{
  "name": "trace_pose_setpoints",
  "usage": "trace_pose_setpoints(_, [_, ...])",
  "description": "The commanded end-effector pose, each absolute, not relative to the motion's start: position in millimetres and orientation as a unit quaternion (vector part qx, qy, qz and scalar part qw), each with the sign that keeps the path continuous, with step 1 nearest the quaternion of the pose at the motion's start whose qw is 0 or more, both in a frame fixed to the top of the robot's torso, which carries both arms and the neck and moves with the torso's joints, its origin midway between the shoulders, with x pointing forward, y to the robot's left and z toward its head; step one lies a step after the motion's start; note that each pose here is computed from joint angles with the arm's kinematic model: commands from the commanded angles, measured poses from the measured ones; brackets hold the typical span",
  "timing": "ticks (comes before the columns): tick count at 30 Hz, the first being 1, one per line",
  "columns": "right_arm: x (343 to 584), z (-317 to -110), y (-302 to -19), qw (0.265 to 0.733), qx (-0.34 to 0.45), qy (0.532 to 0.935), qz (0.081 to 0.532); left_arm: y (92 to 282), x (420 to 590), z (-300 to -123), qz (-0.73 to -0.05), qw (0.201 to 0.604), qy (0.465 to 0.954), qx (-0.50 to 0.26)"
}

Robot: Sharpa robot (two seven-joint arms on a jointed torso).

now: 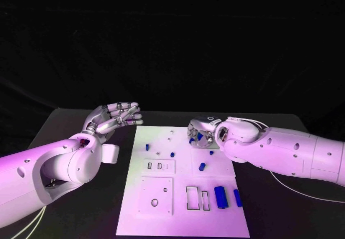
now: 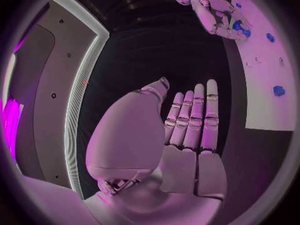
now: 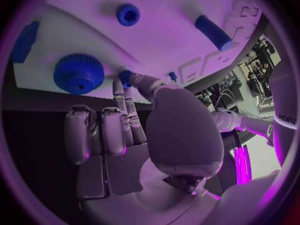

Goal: Assemble the parts on the task board

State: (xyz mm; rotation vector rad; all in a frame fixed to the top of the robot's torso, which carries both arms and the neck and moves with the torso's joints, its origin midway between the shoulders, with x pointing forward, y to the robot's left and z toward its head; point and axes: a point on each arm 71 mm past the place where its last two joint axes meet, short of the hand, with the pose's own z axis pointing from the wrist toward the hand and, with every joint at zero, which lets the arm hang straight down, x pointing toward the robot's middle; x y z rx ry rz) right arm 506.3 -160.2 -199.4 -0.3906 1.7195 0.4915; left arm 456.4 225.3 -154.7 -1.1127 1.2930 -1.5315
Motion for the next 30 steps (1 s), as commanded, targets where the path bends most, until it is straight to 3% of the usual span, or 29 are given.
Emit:
trace_pose_setpoints(1, [505.9, -203.7, -160.7, 0.608, -0.176, 0.748, 0.199, 223.9, 456.5, -153.4, -0.615, 0.404, 0.515, -0.440])
trace_pose_setpoints(13, [505.2, -204.9, -158.0, 0.609, -0.177, 0.747, 0.200, 223.7, 457.0, -153.8, -0.615, 0.403, 0.516, -0.440])
trace_pose_setpoints(30, [495.4, -182.7, -146.6, 0.676, -0.169, 0.683, 0.217, 225.8, 458.5, -154.5, -0.613, 0.405, 0.515, -0.441])
